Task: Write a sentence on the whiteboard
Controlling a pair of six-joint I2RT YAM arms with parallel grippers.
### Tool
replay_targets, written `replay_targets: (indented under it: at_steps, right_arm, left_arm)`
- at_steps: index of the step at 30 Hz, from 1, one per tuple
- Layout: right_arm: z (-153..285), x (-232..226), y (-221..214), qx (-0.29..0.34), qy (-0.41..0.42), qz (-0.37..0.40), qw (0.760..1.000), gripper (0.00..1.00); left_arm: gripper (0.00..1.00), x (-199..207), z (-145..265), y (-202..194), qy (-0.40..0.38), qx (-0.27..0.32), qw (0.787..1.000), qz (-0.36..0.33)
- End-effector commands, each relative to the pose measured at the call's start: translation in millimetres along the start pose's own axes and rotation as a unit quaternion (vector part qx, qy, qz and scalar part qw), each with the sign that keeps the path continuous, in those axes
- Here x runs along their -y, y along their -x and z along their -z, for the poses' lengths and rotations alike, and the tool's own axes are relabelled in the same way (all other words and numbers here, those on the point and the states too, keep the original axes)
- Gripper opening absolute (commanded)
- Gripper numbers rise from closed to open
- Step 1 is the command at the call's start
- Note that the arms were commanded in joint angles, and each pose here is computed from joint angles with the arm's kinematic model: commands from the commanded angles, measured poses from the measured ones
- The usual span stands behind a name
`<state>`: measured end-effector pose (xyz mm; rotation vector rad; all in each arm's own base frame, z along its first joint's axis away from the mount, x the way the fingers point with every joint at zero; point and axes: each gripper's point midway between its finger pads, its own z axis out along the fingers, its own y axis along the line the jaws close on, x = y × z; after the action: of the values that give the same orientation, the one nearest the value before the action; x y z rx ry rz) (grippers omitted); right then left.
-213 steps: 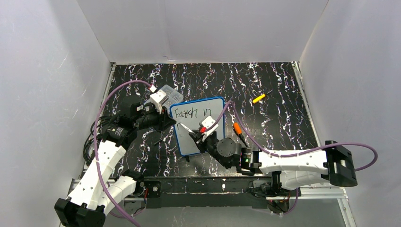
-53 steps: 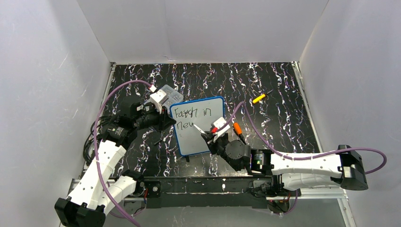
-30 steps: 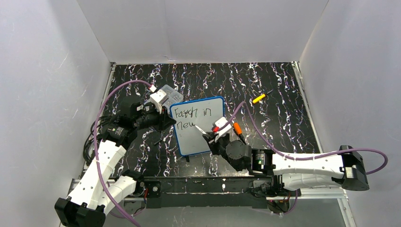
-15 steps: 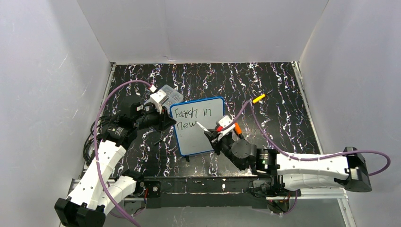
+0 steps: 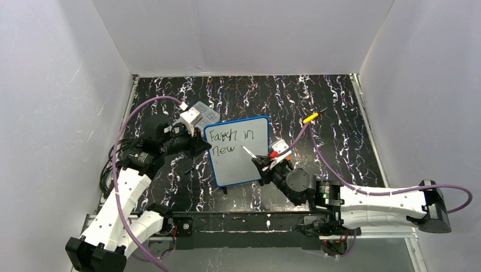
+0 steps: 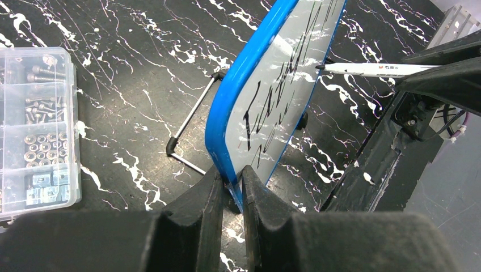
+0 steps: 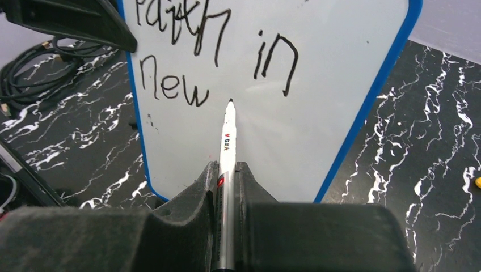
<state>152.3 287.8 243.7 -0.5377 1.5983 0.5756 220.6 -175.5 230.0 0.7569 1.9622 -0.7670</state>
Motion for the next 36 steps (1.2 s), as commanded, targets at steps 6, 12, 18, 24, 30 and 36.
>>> replay_targets:
  at_steps: [6,12,18,24,30,36]
  right_arm:
    - [-0.9,17.0,6.1,0.013,-0.049,-0.010,0.999,0.01]
    - [-7.0,11.2,9.3,0.015,-0.045,0.010,0.999,0.01]
    - [-9.2,4.6,0.5,-0.002,-0.032,0.014,0.999,0.01]
    - [-0.8,16.3,-15.4,-0.023,-0.052,-0.005,0.998,0.01]
    - [6.7,24.9,-23.3,-0.033,-0.062,-0.015,0.997,0.01]
    - [1.0,13.6,-27.5,-0.041,-0.042,-0.008,0.998,0.01]
  left_arm:
    - [0.00,0.2,-3.5,-27.5,-0.005,-0.045,0.999,0.014]
    - [0.00,0.1,-3.7,-28.0,-0.005,-0.046,0.999,0.015]
    - [0.00,0.0,-3.5,-27.8,-0.004,-0.046,0.999,0.015]
    - [0.00,0.2,-3.5,-27.7,-0.005,-0.046,0.999,0.014]
    - [0.00,0.8,-3.4,-27.2,-0.006,-0.045,0.999,0.015]
    - [0.00,1.0,-3.5,-27.2,-0.007,-0.045,0.999,0.015]
